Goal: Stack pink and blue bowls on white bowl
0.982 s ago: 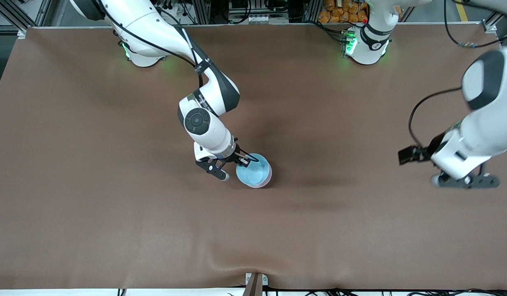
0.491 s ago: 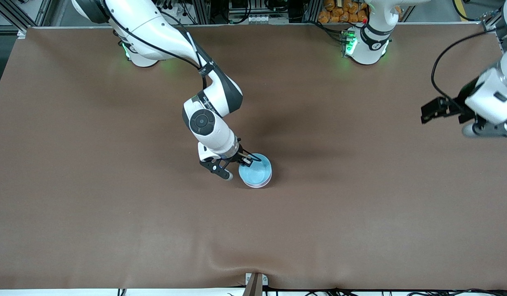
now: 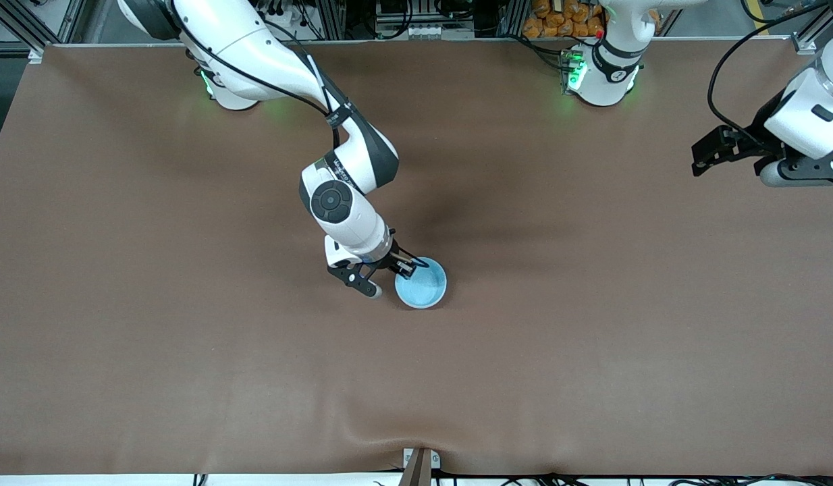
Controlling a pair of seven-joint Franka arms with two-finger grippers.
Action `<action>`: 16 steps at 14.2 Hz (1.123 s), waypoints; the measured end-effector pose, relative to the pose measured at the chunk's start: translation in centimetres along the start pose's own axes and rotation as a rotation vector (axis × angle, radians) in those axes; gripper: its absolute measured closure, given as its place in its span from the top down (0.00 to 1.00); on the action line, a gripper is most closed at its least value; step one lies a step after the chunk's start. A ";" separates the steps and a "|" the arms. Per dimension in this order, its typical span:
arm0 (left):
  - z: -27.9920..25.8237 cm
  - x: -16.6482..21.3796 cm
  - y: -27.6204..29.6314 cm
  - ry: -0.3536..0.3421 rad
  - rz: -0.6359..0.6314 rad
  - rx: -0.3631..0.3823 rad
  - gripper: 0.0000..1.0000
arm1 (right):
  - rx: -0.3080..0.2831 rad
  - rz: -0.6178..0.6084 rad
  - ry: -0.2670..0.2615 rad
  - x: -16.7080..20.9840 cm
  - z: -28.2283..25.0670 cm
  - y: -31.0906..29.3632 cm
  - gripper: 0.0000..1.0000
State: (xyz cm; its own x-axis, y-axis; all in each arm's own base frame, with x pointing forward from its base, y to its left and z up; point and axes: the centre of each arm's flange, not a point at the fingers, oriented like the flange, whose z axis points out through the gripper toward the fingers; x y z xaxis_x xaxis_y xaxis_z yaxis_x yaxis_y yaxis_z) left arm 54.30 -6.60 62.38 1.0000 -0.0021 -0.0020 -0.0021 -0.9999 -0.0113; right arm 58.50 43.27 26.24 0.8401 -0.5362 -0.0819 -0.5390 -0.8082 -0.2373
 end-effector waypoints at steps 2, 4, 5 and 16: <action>0.2 0.4 -0.2 0.016 -0.003 -0.003 1.00 | -0.012 0.016 0.000 2.4 -2.9 0.4 0.79; 0.3 0.6 -0.3 0.024 -0.006 -0.004 1.00 | -0.050 -0.015 -0.023 6.0 -7.0 2.2 0.96; 0.2 0.7 -0.4 0.031 -0.008 -0.005 1.00 | -0.074 -0.041 -0.041 8.0 -9.1 3.5 1.00; -1.7 1.0 -5.4 0.080 -0.061 -0.033 1.00 | -0.152 -0.324 -0.065 21.7 -26.4 24.5 1.00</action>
State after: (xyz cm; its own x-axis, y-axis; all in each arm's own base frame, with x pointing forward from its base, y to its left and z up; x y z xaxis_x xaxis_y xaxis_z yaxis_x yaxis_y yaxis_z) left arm 55.28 -1.18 64.14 0.9953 0.0588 0.0772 0.0571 -0.9981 0.0237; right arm 61.96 5.41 44.20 0.9683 -0.2336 -0.0886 -0.2429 -0.9632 -0.1153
